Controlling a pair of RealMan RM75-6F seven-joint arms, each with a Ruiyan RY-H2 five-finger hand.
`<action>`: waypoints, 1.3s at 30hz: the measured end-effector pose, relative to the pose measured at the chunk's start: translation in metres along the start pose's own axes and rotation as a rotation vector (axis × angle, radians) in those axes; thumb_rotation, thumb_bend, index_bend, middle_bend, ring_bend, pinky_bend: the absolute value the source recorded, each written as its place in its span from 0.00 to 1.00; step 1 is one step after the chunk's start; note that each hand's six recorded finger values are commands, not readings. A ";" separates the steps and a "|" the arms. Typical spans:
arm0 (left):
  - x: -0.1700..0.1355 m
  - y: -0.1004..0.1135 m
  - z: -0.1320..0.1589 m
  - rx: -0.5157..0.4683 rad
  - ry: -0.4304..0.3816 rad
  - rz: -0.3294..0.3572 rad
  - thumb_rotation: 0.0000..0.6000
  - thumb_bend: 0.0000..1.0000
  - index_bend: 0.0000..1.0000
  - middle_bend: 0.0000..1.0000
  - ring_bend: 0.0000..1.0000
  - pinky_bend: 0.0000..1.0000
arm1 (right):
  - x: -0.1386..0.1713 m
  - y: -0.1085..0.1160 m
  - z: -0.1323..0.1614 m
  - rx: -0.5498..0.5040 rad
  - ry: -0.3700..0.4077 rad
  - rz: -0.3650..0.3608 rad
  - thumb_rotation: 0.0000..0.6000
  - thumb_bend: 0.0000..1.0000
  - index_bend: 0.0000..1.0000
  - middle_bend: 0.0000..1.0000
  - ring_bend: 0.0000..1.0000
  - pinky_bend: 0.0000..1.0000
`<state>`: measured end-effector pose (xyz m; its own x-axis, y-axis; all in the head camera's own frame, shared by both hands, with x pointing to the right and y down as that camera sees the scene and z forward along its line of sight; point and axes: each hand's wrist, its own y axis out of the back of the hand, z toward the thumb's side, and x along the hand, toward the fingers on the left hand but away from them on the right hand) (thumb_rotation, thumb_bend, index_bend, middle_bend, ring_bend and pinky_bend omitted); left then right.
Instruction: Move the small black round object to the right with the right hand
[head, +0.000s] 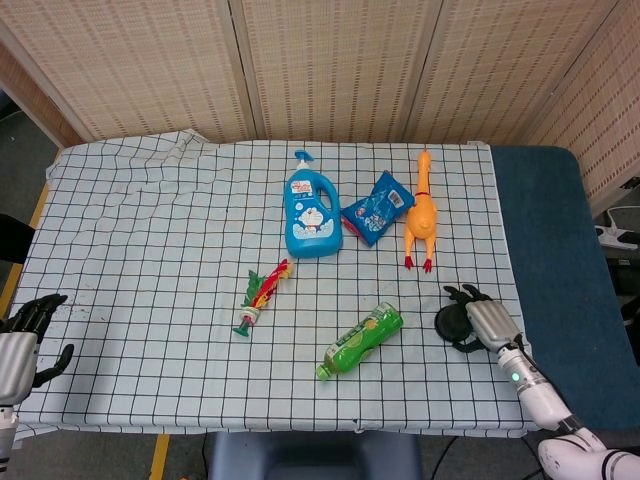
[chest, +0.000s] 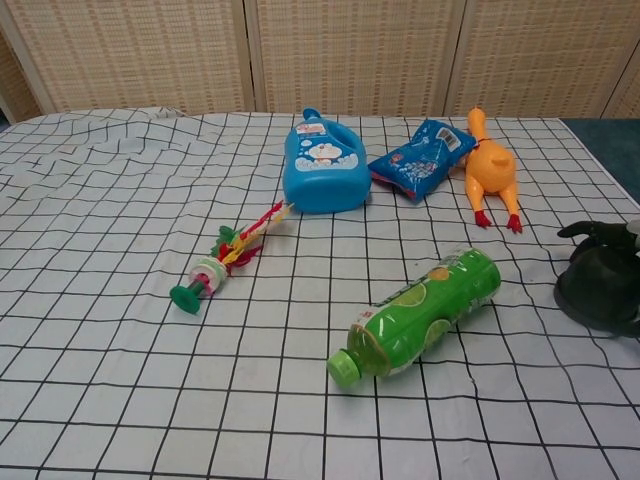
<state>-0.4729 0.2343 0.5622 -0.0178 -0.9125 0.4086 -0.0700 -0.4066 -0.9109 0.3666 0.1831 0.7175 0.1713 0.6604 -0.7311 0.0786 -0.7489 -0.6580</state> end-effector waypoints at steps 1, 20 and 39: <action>0.000 0.000 0.000 0.000 0.000 0.000 1.00 0.37 0.15 0.14 0.13 0.33 | 0.000 0.000 0.000 0.000 0.000 -0.001 1.00 0.06 0.13 0.19 0.05 0.21; 0.000 0.000 0.000 0.000 -0.001 -0.001 1.00 0.37 0.15 0.14 0.13 0.33 | 0.001 0.009 -0.002 0.004 0.017 -0.102 1.00 0.13 0.61 0.53 0.44 0.56; 0.000 -0.003 0.000 -0.002 -0.003 -0.015 1.00 0.37 0.15 0.14 0.13 0.33 | 0.035 0.094 0.038 -0.109 0.292 -0.571 1.00 0.14 0.62 0.54 0.45 0.57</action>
<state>-0.4724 0.2357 0.5646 -0.0139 -0.9063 0.4225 -0.0721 -0.4205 -0.9044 0.3430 0.1377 0.6233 0.3319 0.9254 -0.1829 0.3324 -0.2962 -0.8954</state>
